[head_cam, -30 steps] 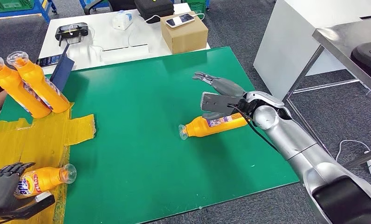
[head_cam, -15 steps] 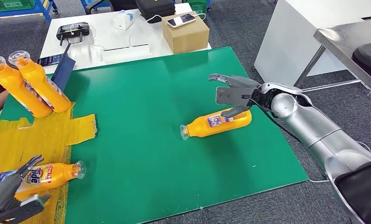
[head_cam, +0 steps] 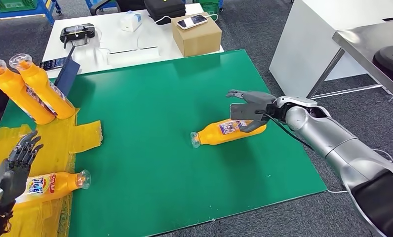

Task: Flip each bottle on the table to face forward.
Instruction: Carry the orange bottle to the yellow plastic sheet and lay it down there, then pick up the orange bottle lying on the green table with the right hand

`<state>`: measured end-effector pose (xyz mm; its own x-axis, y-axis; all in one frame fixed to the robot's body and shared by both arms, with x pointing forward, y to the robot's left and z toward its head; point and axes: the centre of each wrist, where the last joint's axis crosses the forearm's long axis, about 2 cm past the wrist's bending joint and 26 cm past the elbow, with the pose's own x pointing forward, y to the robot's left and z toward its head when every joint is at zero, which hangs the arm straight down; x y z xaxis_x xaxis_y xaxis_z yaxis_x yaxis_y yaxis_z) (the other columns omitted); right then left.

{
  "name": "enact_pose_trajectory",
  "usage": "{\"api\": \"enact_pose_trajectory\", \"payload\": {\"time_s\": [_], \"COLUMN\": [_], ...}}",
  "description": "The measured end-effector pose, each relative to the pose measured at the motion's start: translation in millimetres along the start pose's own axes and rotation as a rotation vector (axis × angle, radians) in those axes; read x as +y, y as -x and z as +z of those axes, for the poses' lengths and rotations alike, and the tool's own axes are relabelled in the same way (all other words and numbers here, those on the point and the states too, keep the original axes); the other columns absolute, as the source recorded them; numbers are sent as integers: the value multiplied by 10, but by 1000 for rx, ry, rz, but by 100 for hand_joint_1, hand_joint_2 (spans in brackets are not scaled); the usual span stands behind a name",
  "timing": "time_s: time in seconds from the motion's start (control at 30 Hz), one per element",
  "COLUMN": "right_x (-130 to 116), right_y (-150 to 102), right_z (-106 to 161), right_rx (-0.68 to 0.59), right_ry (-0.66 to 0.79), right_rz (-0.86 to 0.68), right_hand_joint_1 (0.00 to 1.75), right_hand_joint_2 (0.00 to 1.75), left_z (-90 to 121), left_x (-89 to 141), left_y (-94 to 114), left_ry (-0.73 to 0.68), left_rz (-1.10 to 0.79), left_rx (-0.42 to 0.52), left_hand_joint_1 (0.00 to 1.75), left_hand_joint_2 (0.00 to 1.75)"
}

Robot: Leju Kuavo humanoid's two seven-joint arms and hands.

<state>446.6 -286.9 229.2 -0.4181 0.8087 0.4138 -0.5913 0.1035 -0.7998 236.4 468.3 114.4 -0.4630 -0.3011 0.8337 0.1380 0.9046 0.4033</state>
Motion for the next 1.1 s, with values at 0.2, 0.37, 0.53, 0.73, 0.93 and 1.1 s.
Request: {"api": "enact_pose_trajectory", "payload": {"time_s": [0.2, 0.37, 0.53, 0.73, 0.93, 1.1], "right_x": [237, 354, 399, 477, 603, 636], "right_y": [49, 74, 96, 137, 162, 166], "right_z": [-188, -256, -275, -308, -357, -380], "right_rx": [62, 94, 110, 143, 196, 245], "right_ry": [-11, -38, -51, -41, -43, -65], "right_rz": [7, -5, -3, 18, 60, 90], "right_hand_joint_1": [0, 0, 0, 0, 0, 0], "right_hand_joint_2": [175, 175, 175, 175, 175, 175], "left_z": [-290, -387, -401, -469, -552, -560], "left_x": [-19, -41, -60, -93, -124, -129], "left_y": [-47, -61, -61, -59, -42, -26], "left_ry": [-31, -61, -75, -74, -76, -84], "left_rz": [103, 119, 128, 154, 190, 210], "left_rx": [-99, -129, -136, -152, -168, -171], "left_hand_joint_1": [0, 0, 0, 0, 0, 0], "left_hand_joint_2": [0, 0, 131, 175, 175, 175]}}
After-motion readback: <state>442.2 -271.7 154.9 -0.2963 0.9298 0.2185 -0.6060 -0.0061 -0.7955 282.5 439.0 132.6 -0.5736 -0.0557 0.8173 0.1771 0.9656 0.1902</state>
